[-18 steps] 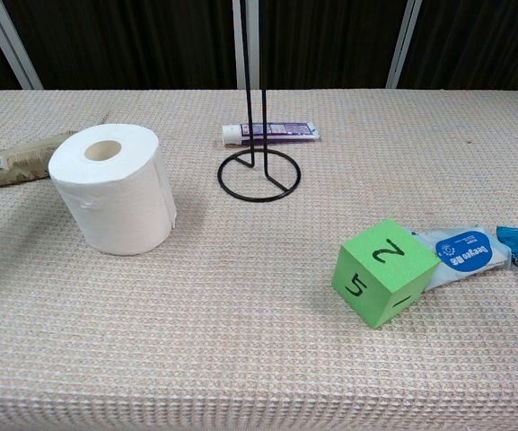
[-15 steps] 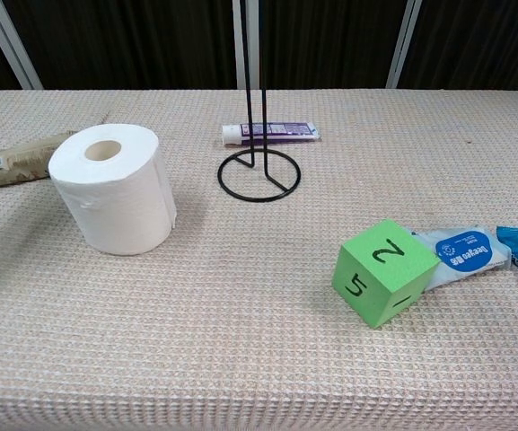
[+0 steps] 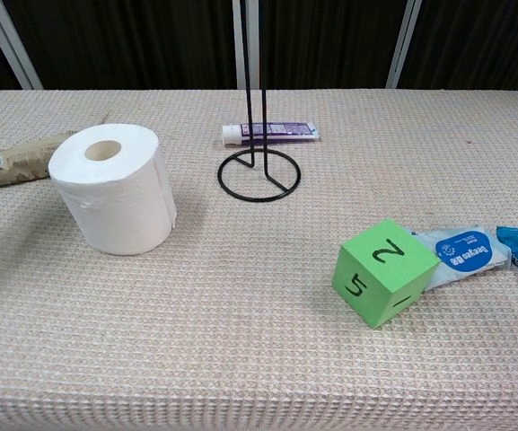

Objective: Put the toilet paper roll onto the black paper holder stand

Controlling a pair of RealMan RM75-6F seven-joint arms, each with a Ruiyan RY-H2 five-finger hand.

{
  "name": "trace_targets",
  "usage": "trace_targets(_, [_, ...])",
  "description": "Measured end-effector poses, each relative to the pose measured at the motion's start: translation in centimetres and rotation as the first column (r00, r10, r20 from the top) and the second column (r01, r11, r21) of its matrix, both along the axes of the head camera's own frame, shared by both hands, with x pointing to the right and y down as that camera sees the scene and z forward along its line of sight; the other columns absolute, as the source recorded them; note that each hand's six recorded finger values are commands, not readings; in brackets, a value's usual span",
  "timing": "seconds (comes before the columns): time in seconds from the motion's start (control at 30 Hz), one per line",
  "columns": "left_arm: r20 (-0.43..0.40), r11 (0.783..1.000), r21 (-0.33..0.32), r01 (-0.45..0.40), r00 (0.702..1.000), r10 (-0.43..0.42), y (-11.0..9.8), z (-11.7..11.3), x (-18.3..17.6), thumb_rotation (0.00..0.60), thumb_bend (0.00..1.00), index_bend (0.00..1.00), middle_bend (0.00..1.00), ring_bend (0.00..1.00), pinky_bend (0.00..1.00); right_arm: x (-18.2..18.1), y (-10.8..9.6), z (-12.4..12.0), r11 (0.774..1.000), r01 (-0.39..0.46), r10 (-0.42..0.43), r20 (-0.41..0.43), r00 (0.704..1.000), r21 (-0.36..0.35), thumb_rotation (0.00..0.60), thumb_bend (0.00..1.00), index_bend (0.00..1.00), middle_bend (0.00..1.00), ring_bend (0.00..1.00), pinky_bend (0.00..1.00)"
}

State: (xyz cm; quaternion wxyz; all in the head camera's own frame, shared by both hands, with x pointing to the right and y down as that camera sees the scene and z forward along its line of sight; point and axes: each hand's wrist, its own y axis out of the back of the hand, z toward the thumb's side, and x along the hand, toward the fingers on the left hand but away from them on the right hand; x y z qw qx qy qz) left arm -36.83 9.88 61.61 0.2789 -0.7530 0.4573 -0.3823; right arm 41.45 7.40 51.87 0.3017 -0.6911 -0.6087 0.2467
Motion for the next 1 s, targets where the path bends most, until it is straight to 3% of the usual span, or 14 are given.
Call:
trace_targets(0.13, [0.003, 0.999, -0.041, -0.019, 1.0, 0.019, 1.9, 0.9, -0.2, 0.028, 0.06, 0.09, 0.12, 0.11, 0.24, 0.6, 0.5, -0.1, 1.0, -0.015, 0.015, -0.009, 1.0, -0.002, 0.6, 0.42, 0.0, 0.0, 0.0, 0.0])
trace_targets(0.33, [0.026, 0.993, -0.106, -0.056, 0.998, 0.059, 4.8, 3.7, -0.4, 0.003, 0.05, 0.07, 0.1, 0.08, 0.23, 1.8, 1.3, 0.6, 0.999, -0.044, 0.043, -0.025, 0.999, -0.021, 0.6, 0.42, 0.0, 0.0, 0.0, 0.0])
trace_targets(0.53, [0.009, 0.988, -0.132, -0.079, 0.997, 0.081, 7.0, 6.5, 1.1, 0.137, 0.05, 0.02, 0.05, 0.06, 0.23, 2.5, 1.8, 1.1, 0.997, -0.068, 0.067, -0.011, 0.998, -0.039, 0.6, 0.42, 0.0, 0.0, 0.0, 0.0])
trace_targets(0.73, [-0.043, 0.988, -0.126, -0.086, 0.996, 0.081, 7.6, 8.2, 3.2, 0.267, 0.05, 0.0, 0.05, 0.04, 0.21, 2.8, 1.8, 1.1, 0.996, -0.075, 0.075, -0.013, 0.997, -0.044, 0.6, 0.42, 0.0, 0.0, 0.0, 0.0])
trace_targets(1.0, [-0.108, 0.987, -0.127, -0.096, 0.991, 0.083, 7.1, 9.4, 6.3, 0.287, 0.05, 0.0, 0.05, 0.03, 0.21, 3.0, 1.7, 1.1, 0.995, -0.086, 0.086, -0.005, 0.996, -0.058, 0.6, 0.42, 0.0, 0.0, 0.0, 0.0])
